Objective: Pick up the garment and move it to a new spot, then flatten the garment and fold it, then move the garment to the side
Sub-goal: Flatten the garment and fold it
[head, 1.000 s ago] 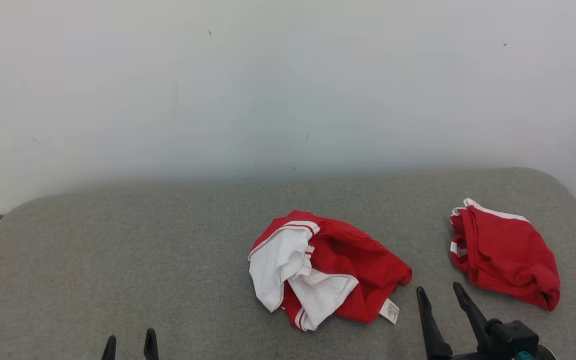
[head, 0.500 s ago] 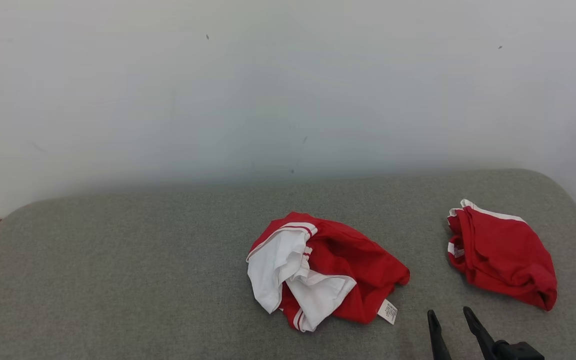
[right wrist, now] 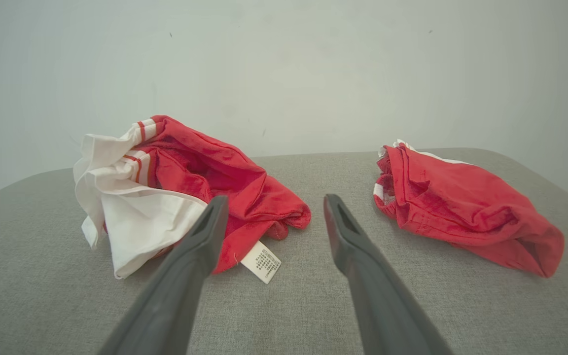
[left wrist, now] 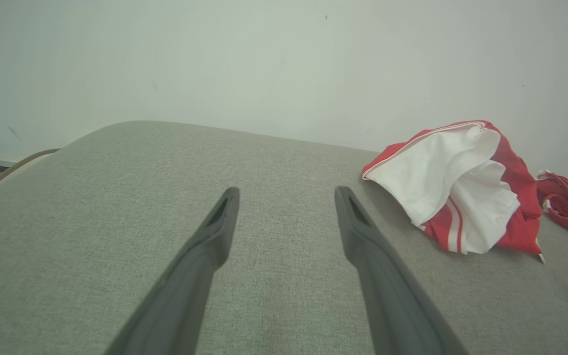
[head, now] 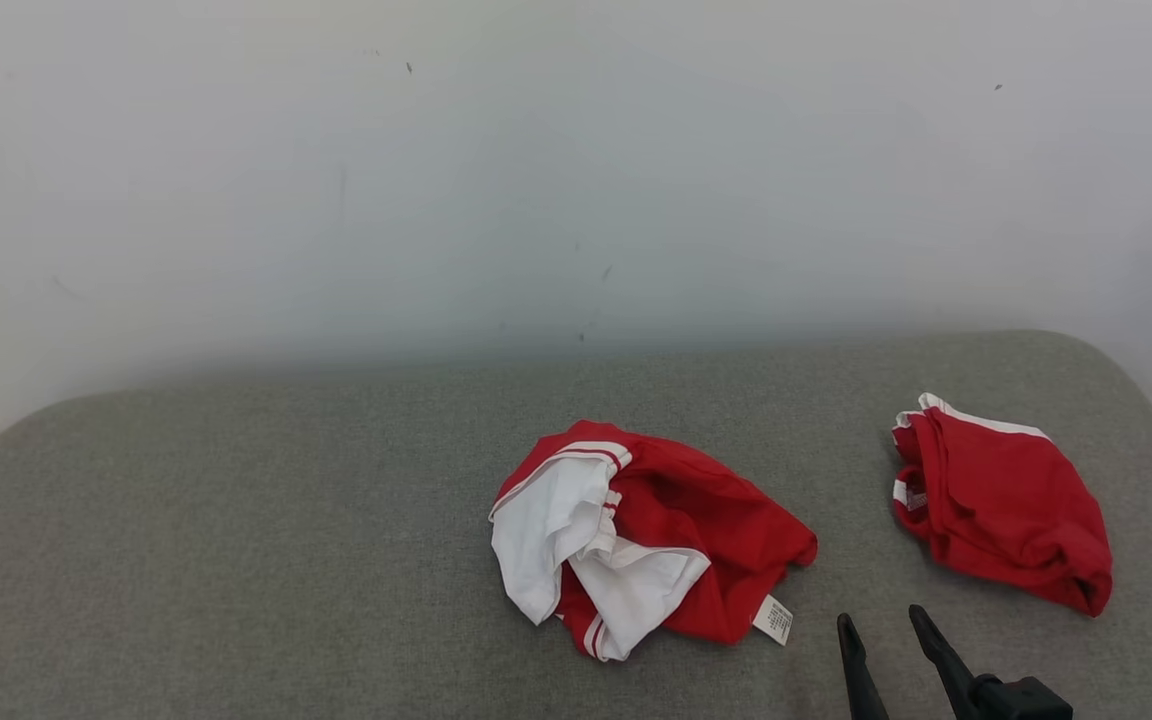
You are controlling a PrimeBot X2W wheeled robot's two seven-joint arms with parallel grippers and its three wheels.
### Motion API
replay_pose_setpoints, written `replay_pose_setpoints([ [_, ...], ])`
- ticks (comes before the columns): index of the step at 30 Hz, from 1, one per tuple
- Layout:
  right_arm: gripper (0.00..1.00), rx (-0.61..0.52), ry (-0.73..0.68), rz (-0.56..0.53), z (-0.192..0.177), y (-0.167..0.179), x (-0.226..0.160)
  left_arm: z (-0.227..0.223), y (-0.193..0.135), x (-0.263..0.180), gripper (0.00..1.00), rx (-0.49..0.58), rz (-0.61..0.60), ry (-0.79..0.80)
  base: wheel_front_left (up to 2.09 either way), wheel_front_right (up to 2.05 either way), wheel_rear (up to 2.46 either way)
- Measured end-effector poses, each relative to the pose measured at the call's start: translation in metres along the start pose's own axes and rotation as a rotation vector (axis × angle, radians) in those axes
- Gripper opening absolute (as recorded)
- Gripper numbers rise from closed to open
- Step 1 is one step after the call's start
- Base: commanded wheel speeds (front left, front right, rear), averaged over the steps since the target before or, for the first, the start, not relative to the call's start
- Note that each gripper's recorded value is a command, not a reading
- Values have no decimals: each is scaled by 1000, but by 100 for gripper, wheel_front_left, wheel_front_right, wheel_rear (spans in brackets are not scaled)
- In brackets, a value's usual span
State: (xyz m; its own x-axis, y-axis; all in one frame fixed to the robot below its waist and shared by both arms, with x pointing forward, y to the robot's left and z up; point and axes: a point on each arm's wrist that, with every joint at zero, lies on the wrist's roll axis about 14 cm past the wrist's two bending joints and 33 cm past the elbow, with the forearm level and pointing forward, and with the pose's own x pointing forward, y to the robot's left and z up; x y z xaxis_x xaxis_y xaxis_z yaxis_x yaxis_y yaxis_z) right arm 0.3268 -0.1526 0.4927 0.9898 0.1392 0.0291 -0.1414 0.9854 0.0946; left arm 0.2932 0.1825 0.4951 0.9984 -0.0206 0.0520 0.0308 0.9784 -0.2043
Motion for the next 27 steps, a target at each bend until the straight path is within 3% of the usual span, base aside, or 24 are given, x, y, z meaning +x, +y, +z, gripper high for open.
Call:
replay_pose_setpoints([
  [6,100,0,-10,11,2,2,3,-1,-18,10,100,-2,-63,2,0,0,0],
  [14,100,4,-2,6,-1,-8,10,10,-86,45,100,5,-299,5,0,0,0],
  [21,100,4,-3,-40,1,-22,14,12,-140,79,100,106,-482,53,0,0,0],
  [27,100,5,-9,-106,4,-41,8,-8,-164,102,100,179,-564,135,0,0,0],
])
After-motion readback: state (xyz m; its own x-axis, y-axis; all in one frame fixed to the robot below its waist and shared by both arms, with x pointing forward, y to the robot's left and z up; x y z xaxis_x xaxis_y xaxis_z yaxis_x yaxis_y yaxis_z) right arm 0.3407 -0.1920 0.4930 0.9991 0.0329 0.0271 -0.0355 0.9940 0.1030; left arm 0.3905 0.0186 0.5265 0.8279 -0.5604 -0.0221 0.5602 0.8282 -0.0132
